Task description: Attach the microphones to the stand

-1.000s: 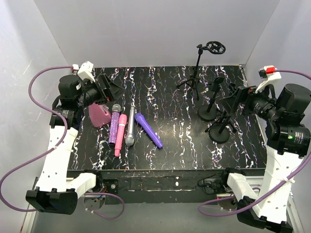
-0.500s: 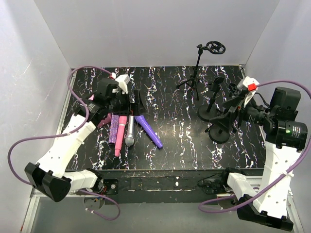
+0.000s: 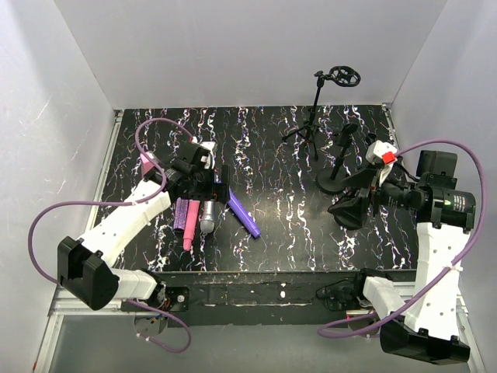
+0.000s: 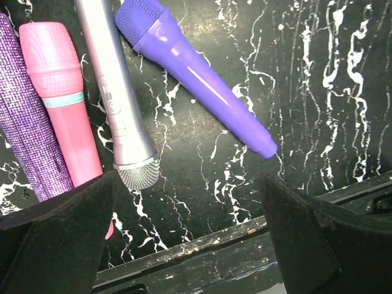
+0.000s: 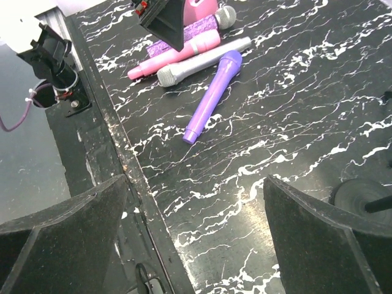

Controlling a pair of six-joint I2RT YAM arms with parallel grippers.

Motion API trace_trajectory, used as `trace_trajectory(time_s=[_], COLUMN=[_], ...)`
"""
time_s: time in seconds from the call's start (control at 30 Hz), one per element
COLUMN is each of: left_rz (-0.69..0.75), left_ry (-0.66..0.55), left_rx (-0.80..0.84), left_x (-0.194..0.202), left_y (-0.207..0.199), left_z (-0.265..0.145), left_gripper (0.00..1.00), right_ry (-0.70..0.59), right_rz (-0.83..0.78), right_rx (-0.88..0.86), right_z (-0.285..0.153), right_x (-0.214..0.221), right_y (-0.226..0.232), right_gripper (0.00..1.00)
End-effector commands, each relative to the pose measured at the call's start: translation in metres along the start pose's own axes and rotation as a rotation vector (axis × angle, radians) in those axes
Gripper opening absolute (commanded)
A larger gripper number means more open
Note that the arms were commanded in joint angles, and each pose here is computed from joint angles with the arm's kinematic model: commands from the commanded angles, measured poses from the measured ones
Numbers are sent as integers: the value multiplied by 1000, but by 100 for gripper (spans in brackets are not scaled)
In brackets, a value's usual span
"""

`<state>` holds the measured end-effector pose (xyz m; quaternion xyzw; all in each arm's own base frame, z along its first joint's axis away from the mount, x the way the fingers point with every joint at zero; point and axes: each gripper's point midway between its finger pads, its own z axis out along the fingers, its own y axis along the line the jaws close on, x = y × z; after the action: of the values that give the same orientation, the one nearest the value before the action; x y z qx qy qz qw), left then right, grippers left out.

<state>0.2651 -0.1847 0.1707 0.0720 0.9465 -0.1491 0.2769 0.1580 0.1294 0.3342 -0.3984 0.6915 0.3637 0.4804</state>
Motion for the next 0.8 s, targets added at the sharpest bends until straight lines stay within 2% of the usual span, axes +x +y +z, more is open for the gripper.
trace_trajectory(time_s=[0.0,0.33,0.57,0.77], left_rz=[4,-31,-237,-377], left_ry=[-60,-26,-52,-41], left_rx=[-15,48,130,53], left_x=[-5,2,7,9], left_y=[4,-7,-24,-22], left_z=[-2,12,29,43], left_gripper=[98,98,98,98], right_ry=[2,65,67,69], right_rz=[-35,-32,-19,-12], right_rx=[-52,-98,-115,-120], right_z=[5,15,19,21], right_x=[10,37,45,49], right_y=[7,10,12,12], right_gripper=[98,98,98,98])
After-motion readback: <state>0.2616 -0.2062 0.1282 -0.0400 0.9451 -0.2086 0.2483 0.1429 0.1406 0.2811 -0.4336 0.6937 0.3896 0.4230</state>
